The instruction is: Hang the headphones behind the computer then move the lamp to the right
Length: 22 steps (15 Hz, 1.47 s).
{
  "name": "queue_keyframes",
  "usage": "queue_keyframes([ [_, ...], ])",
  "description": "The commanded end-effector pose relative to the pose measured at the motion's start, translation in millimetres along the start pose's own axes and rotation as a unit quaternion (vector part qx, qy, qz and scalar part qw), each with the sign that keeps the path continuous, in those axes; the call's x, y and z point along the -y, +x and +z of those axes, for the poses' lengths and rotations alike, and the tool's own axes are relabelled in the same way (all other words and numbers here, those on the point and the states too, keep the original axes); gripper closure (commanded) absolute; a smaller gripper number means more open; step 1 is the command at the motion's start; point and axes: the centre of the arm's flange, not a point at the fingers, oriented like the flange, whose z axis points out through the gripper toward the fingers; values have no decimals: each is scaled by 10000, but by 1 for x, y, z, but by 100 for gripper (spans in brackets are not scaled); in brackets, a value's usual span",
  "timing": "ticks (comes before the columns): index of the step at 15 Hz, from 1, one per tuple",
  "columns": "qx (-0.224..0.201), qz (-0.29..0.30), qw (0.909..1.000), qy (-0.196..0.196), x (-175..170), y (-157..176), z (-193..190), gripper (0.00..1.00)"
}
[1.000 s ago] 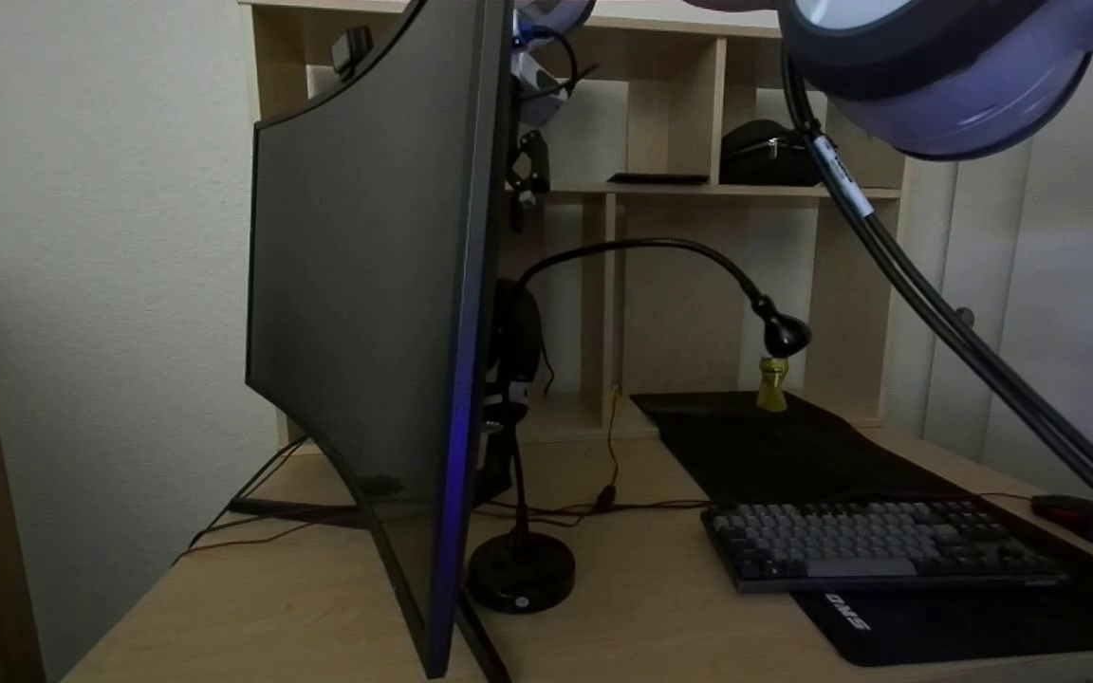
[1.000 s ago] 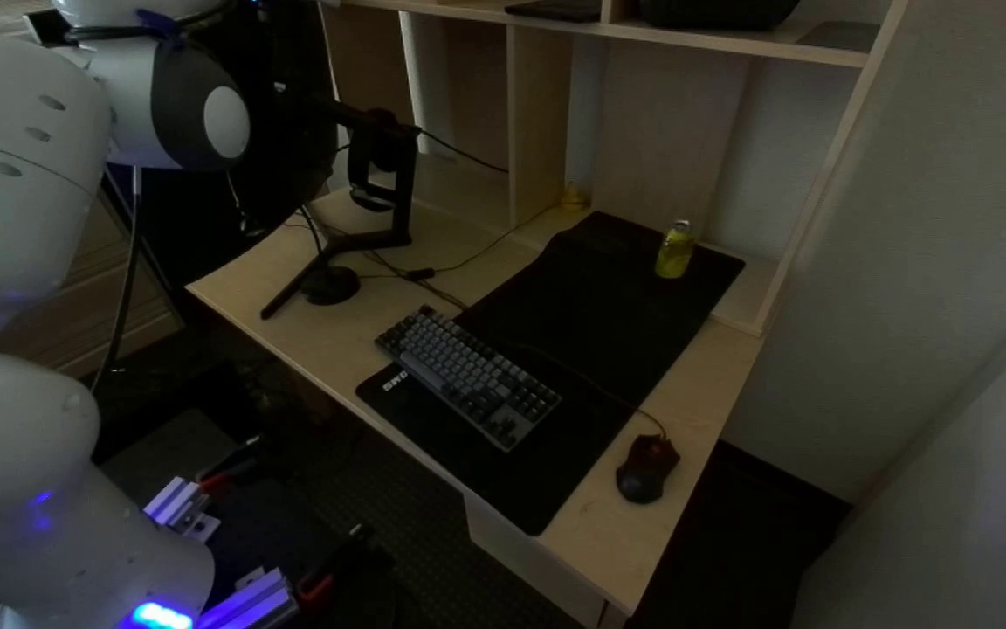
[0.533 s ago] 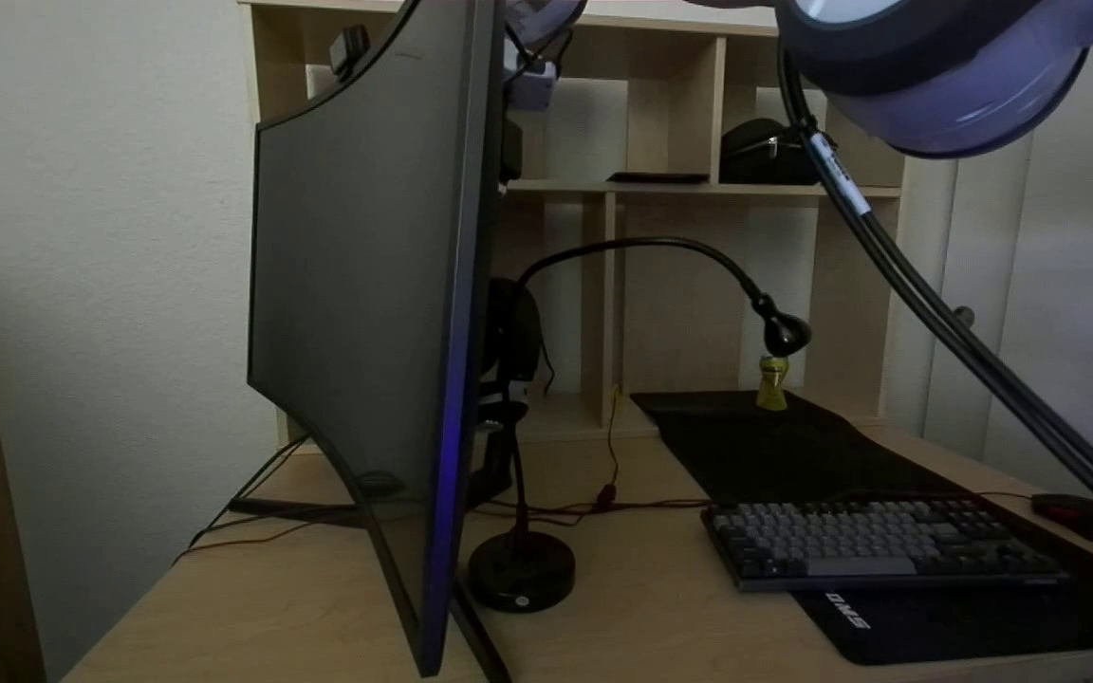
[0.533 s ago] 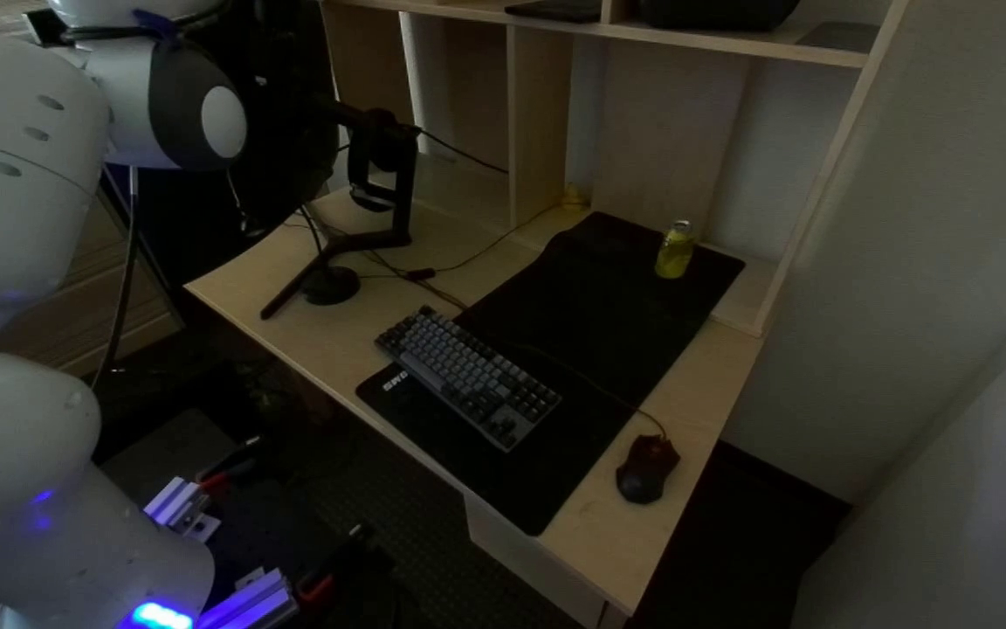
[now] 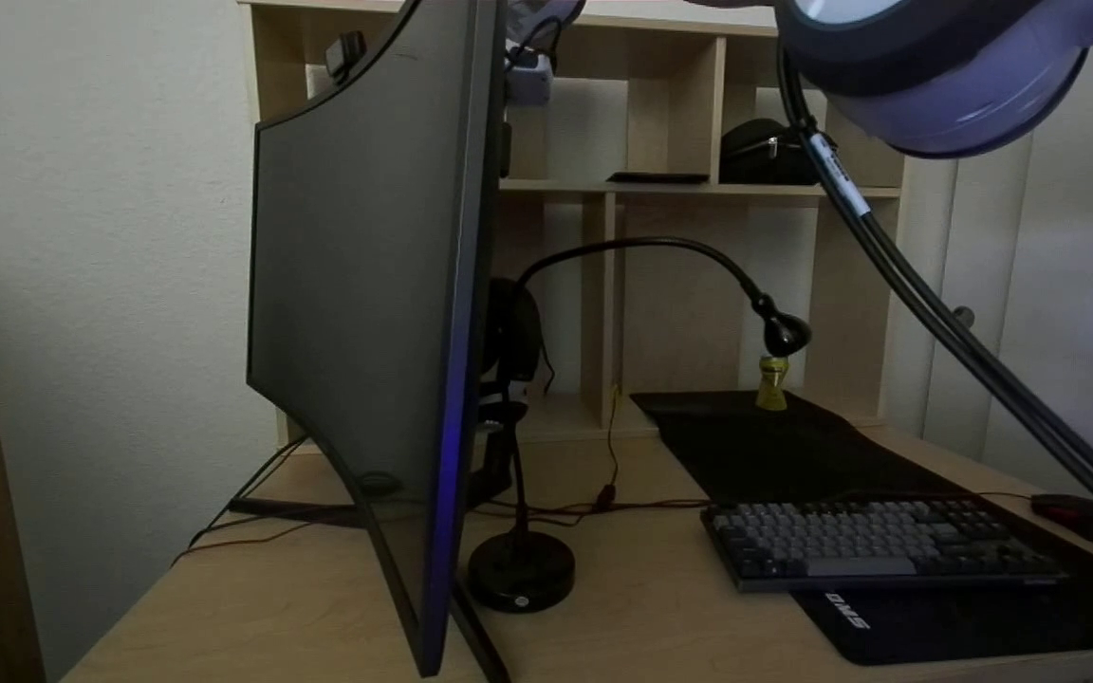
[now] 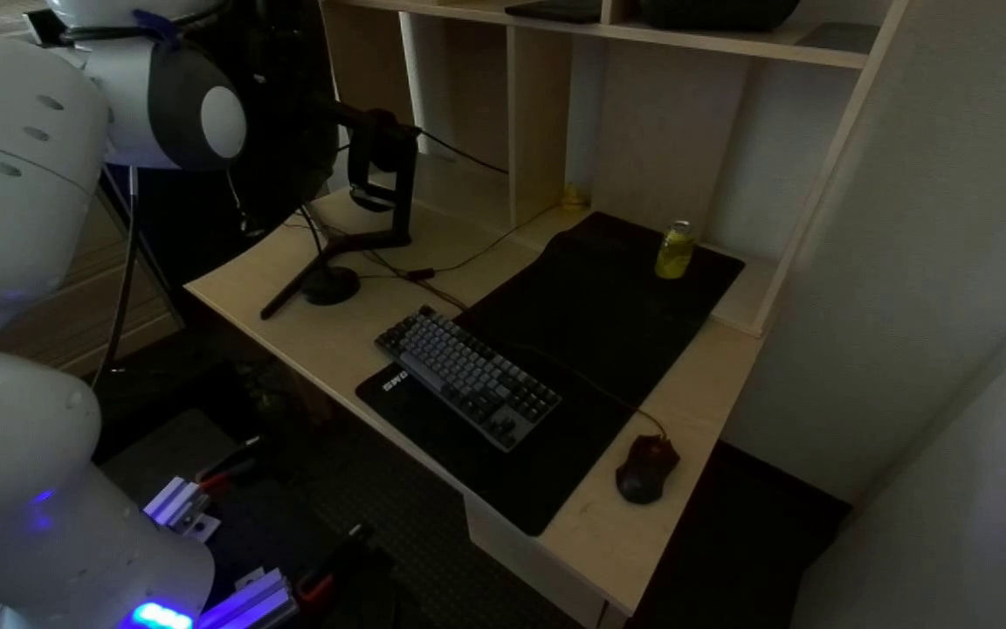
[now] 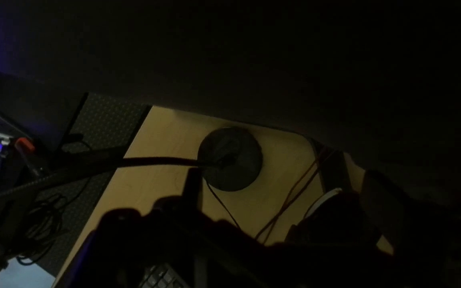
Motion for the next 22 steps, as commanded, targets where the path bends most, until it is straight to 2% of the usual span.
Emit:
queue_keyframes([
  [1,-236,967,9946,286,-9,78,-33,0],
  [3,-259,1487,9874,467,-25,121,-46,0],
  [5,-164,1976,9787,528,-47,181,-60,0],
  [7,-2,2214,9750,208,-60,201,-60,0],
  [9,531,1793,9821,-210,-88,191,-57,0],
  [10,714,1548,9849,-308,-102,172,-60,0],
  [12,1117,1125,9860,-524,-117,145,-67,0],
  [15,1866,753,9759,-845,-139,118,-88,0],
  [16,1468,870,9827,-718,-88,129,-103,0],
  [20,1698,725,9797,-782,-100,121,-117,0],
  [21,1325,1316,9768,-1050,-90,120,-104,0],
  [22,1140,1484,9770,-1024,-90,109,-94,0],
])
